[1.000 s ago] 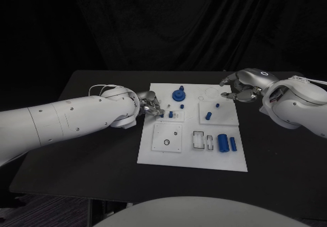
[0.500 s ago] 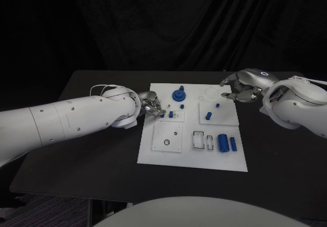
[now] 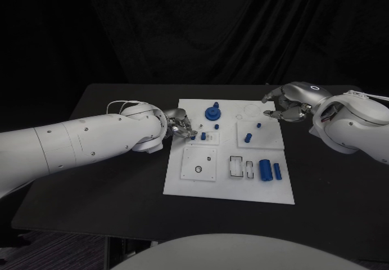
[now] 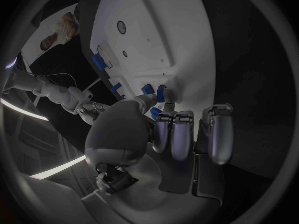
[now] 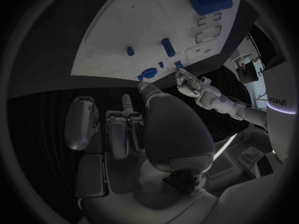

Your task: Assemble the parts on the task board

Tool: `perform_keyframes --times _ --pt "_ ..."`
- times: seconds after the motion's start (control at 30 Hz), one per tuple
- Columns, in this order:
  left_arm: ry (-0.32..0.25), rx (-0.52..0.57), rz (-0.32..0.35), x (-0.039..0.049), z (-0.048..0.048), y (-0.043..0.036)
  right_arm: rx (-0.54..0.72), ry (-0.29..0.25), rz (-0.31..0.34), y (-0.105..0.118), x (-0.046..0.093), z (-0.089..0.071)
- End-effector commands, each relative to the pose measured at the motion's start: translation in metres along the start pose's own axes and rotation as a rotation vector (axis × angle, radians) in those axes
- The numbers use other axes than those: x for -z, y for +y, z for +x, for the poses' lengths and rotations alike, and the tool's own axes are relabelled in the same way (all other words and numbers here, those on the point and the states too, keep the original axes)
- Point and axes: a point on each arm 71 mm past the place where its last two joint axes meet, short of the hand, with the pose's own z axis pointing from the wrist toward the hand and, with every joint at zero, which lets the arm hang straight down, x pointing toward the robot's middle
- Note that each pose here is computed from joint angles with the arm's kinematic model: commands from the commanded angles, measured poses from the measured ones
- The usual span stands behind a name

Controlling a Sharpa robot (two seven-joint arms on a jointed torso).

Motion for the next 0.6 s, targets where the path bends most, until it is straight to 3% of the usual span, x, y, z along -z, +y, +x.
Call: perform_keyframes --times 0.03,0.6 --pt "0.033 -0.001 -0.007 0.0 0.0055 0.0029 0.002 0.009 0.019 -0.0016 0.0007 0.0015" --pt "0.028 0.001 -0.014 0.0004 0.0045 0.0058 0.002 0.011 0.02 -0.002 0.0009 0.0024"
